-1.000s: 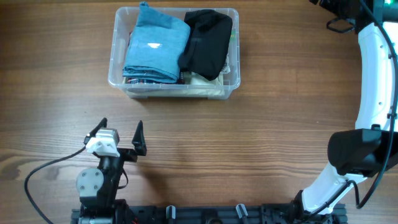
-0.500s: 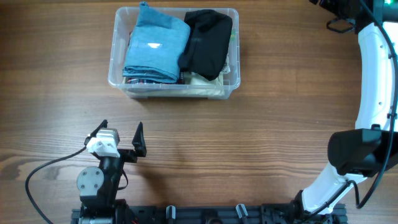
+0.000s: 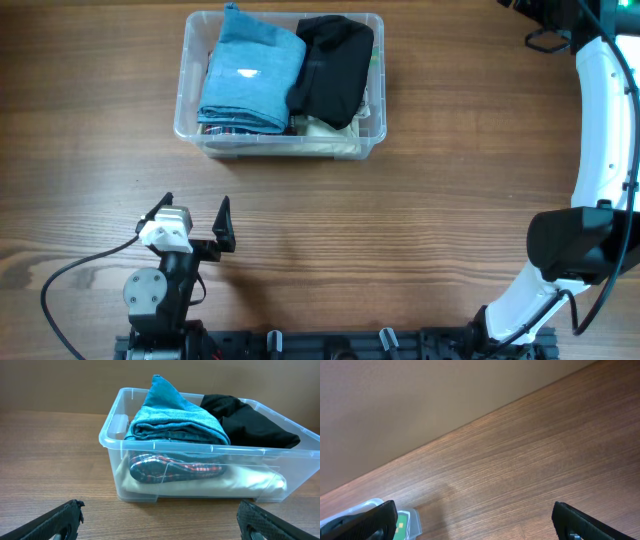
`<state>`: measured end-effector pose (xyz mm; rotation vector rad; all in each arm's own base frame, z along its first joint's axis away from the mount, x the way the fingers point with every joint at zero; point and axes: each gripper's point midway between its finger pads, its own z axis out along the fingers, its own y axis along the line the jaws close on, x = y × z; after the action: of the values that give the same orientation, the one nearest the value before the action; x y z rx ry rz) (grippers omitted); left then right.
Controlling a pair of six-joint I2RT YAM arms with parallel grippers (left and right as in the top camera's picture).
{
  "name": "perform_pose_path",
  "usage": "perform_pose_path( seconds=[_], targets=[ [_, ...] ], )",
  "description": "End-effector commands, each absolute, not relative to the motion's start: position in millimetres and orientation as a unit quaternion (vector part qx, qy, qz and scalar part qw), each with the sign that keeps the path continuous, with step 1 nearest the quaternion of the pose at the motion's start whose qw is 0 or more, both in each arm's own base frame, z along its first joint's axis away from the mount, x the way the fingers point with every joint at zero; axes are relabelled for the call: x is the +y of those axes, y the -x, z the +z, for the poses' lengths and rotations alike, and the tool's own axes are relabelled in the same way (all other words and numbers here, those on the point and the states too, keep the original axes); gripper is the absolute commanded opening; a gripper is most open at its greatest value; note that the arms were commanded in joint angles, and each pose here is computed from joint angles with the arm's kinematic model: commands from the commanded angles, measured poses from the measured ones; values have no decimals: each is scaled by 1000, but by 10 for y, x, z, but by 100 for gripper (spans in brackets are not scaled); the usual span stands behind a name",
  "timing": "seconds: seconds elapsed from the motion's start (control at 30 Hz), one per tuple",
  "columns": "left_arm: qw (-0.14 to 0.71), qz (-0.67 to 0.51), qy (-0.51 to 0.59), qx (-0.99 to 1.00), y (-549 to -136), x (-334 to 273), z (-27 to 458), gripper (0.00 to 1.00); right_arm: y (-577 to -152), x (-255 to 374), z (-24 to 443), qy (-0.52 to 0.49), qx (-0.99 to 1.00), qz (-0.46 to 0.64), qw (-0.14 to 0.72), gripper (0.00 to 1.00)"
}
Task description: Pack container
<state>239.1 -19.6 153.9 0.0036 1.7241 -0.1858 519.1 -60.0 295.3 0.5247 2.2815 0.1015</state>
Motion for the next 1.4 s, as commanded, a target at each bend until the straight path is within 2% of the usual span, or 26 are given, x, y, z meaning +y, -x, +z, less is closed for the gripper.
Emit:
perform_pose_path(
  seconds=[0.0, 0.2, 0.3, 0.37, 0.5, 0.6, 0.7, 0.8, 1.07, 1.2, 1.37],
  targets=[
    [649, -85, 2, 756, -2388, -189, 1540, 100, -5189, -609, 2960, -211, 896, 36, 390, 100],
    [649, -85, 2, 756, -2388, -189, 1540, 100, -4781, -374, 3865, -186, 860, 55, 473, 100],
    [649, -85, 2, 756, -2388, -189, 1541, 100, -4351, -104, 4268, -158, 843, 75, 509, 100],
    [649, -85, 2, 756, -2388, -189, 1541, 100, -4029, 131, 4278, -133, 846, 89, 509, 100],
    [649, -85, 2, 756, -2388, -189, 1541, 100, -3639, 100, 4262, -112, 829, 62, 545, 100],
    [649, -85, 2, 756, -2388, -189, 1541, 100, -3478, 213, 4213, -34, 796, 60, 601, 100],
    [649, -85, 2, 756, -2388, -189, 1541, 100, -3258, 475, 4027, 104, 740, 60, 661, 100],
    [649, -85, 2, 756, -2388, -189, 1540, 100, -3015, 605, 3666, 176, 698, 60, 691, 100],
    [649, -85, 2, 756, -2388, -189, 1541, 100, -2559, 617, 2502, 189, 676, 59, 710, 100],
    [649, -85, 2, 756, -2388, -189, 1541, 100, -2452, 611, 2221, 189, 647, 51, 737, 100],
    [649, -85, 2, 756, -2388, -189, 1541, 100, -2432, 611, 1954, 189, 653, 53, 731, 100]
  ],
)
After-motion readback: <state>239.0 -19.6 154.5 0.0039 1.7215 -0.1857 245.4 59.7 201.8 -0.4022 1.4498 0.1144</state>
